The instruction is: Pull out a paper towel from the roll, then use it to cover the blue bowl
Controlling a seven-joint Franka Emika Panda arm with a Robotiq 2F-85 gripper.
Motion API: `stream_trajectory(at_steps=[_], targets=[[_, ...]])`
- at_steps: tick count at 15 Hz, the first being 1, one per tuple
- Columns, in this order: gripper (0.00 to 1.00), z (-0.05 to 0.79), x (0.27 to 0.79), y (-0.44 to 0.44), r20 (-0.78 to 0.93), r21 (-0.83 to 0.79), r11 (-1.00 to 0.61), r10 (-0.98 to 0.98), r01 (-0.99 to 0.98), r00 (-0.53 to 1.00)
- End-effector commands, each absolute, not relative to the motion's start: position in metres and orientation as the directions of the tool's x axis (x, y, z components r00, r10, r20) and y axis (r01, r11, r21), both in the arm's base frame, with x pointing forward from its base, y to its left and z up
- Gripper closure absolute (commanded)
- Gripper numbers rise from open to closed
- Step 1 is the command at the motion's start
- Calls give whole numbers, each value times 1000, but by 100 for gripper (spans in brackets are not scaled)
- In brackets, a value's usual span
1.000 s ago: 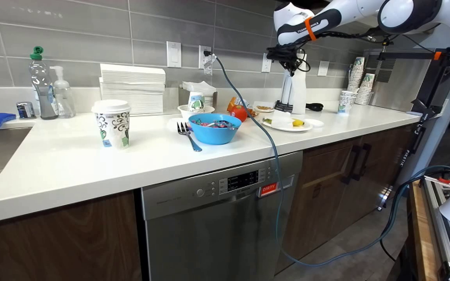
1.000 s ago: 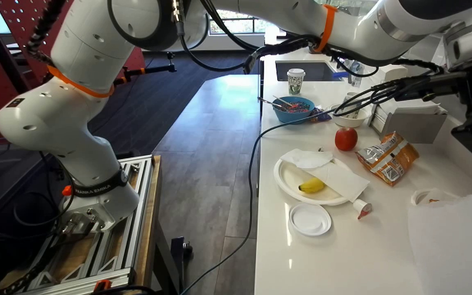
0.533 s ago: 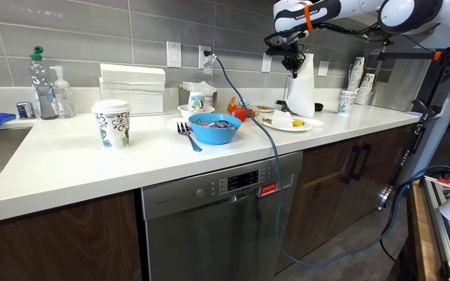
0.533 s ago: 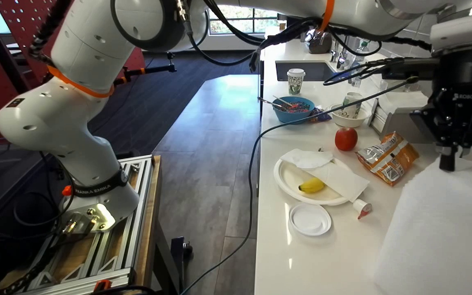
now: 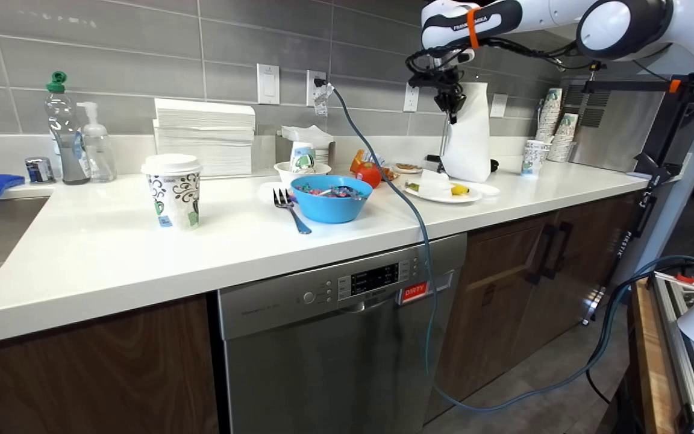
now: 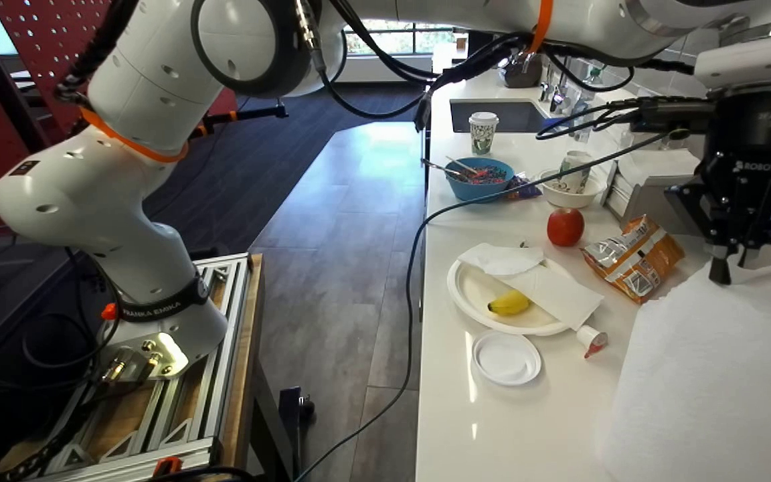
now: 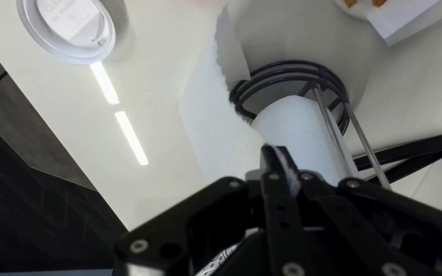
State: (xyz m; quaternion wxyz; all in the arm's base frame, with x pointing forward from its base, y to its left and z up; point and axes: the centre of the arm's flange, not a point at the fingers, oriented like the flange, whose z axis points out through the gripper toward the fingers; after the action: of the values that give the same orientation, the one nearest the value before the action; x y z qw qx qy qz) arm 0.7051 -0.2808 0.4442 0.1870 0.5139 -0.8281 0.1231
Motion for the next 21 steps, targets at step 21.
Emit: stream_trajectory(at_steps=[21], targets=[[100, 380, 725, -306, 487, -54, 402, -788, -914, -376]])
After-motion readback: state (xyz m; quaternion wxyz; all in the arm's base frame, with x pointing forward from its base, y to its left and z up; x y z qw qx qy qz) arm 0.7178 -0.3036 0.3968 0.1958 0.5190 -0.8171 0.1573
